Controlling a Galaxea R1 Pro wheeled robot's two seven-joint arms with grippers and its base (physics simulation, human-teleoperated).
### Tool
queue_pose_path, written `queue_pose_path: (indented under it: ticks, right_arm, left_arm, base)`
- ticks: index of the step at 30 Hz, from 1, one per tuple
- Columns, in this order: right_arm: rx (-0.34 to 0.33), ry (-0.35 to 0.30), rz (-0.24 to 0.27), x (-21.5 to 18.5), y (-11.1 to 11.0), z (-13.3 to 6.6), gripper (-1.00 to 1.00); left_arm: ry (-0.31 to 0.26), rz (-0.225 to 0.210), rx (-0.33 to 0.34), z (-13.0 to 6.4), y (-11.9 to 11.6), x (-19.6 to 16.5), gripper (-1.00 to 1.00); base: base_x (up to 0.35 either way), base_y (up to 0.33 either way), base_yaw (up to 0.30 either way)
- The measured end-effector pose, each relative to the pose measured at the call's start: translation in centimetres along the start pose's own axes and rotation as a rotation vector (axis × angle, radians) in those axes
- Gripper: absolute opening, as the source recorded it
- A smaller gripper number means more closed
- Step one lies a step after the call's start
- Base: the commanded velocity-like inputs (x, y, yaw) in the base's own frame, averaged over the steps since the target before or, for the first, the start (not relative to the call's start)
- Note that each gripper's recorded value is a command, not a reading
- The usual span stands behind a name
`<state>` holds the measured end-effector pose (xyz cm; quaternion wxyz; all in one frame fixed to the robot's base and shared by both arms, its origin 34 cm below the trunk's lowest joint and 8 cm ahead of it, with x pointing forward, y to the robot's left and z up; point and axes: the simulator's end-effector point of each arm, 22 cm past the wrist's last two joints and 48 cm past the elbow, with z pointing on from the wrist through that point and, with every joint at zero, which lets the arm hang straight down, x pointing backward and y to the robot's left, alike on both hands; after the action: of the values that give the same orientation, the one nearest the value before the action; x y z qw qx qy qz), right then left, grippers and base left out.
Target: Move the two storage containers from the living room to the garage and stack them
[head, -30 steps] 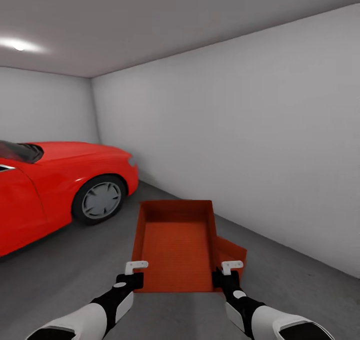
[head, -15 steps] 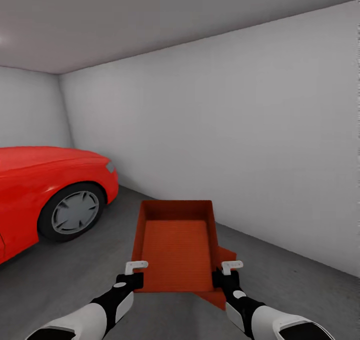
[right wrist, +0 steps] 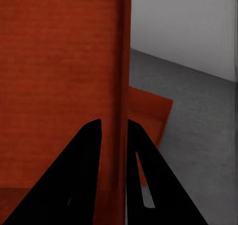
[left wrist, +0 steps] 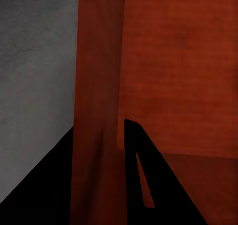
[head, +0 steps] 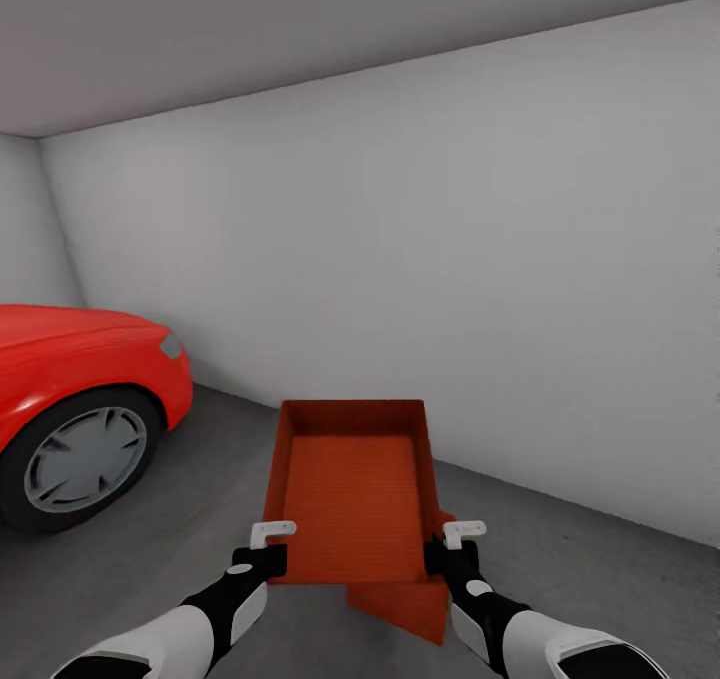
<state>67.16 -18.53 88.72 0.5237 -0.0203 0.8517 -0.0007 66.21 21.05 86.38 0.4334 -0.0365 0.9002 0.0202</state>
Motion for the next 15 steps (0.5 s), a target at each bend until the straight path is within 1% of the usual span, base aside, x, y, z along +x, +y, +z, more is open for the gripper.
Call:
queue_pose_path:
  ticks: [15]
  right_arm:
    - [0.001,0.000,0.001,0.02,0.02,-0.01,-1.00]
  left_arm:
    - [0.000,0.001,0.000,0.01,0.02,-0.01,-1.00]
  base:
    - [0.322,0.147,-0.250]
